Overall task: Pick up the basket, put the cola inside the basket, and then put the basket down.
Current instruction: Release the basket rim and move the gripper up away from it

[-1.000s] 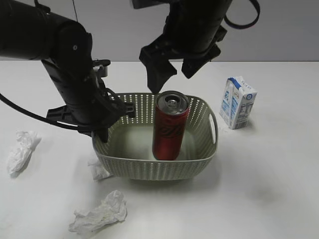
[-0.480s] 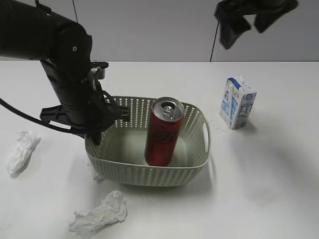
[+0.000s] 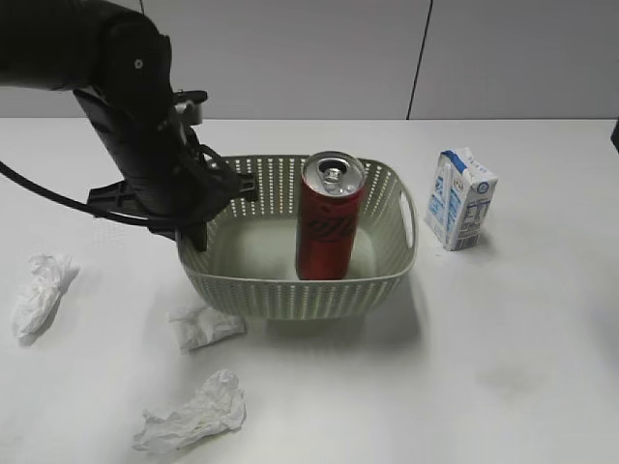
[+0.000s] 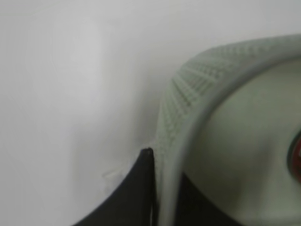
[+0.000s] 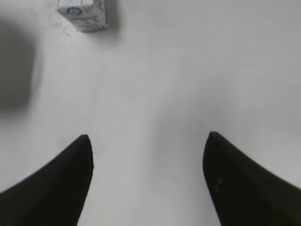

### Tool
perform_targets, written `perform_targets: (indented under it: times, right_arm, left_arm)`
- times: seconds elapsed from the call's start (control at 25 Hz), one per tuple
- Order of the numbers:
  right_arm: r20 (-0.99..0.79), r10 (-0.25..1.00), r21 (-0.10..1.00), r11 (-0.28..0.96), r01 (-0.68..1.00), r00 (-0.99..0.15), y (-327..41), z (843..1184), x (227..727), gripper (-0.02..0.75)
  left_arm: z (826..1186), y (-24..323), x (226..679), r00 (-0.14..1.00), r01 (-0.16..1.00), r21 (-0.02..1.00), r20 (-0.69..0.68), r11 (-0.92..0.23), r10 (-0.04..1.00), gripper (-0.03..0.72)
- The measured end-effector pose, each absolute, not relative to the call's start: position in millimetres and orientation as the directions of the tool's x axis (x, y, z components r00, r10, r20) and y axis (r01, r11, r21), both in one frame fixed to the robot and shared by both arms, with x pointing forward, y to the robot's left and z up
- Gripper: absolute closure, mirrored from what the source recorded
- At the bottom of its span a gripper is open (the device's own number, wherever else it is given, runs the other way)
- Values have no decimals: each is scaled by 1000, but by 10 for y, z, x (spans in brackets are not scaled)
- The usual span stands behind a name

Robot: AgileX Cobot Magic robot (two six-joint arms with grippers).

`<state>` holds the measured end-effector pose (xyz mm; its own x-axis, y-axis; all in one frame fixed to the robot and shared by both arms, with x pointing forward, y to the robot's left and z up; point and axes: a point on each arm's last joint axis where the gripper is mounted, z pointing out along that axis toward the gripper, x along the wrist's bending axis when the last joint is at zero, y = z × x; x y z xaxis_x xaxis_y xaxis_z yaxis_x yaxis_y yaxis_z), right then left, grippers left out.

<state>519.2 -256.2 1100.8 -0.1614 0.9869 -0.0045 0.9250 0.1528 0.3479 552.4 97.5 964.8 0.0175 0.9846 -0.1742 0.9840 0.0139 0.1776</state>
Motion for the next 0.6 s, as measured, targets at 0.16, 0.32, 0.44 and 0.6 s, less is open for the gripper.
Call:
perform_targets:
  times: [0.16, 0.32, 0.44, 0.6]
  right_arm:
    - [10, 986, 411, 147, 900, -166, -2619, 11053, 4722, 196]
    - [15, 986, 473, 139, 870, -165, -2685, 10975, 4256, 196]
    - [15, 986, 514, 134, 847, -165, -2735, 10849, 3918, 197]
    - [14, 986, 556, 130, 821, -165, -2798, 10623, 3505, 197]
  left_arm:
    - [9653, 1140, 5647, -18, 979, 199, -183, 55, 983, 690]
    - [9629, 1290, 5763, -34, 979, 192, -203, 73, 979, 690]
    - [9553, 1312, 5866, -21, 984, 166, -218, 58, 976, 690]
    - [9470, 1270, 5979, 4, 986, 161, -213, 31, 977, 690]
